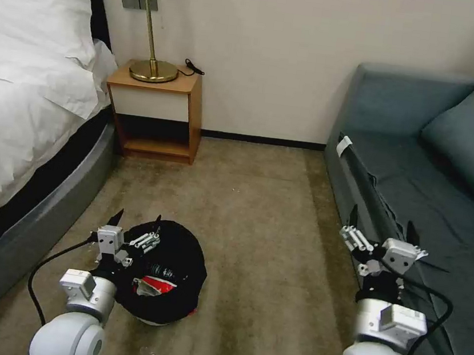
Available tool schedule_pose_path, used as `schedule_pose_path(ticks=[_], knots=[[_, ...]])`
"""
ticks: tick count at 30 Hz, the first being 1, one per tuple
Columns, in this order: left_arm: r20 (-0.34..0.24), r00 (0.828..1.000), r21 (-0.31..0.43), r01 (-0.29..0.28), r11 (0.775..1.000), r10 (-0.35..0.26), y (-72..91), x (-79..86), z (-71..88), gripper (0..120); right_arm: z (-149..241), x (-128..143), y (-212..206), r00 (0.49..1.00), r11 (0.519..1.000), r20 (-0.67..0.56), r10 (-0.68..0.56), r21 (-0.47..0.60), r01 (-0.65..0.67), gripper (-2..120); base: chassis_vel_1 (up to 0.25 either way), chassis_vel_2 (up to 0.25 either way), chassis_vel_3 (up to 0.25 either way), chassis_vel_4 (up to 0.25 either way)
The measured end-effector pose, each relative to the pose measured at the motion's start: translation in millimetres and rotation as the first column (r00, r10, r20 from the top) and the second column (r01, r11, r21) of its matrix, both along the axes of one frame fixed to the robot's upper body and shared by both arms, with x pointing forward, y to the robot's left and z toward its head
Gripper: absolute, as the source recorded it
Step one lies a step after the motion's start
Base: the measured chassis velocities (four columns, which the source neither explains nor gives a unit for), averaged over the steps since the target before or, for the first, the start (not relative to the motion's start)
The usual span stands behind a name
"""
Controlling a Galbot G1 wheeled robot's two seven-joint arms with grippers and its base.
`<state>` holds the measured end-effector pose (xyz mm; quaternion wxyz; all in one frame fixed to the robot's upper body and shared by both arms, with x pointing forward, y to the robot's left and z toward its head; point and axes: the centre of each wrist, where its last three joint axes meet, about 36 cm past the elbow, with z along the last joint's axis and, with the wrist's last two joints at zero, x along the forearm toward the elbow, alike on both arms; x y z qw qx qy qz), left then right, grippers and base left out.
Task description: Pick up the trash bin, then pick up the garbage on the floor and place it into the trash bin.
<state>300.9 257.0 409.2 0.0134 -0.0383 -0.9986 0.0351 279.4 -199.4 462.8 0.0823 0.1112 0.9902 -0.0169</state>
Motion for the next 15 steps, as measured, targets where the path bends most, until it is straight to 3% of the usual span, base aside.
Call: schedule_pose_path(ticks=[15], knots=[[0.005,1.000,-0.002,0.001,1.000,-0.001,-2.4,-3.0,2.1,100,-16.9,-5.9,16.6,1.000,1.000,-0.020,0.023,0.012,-0.022,100,0.000,0.000,0.000,0.000]])
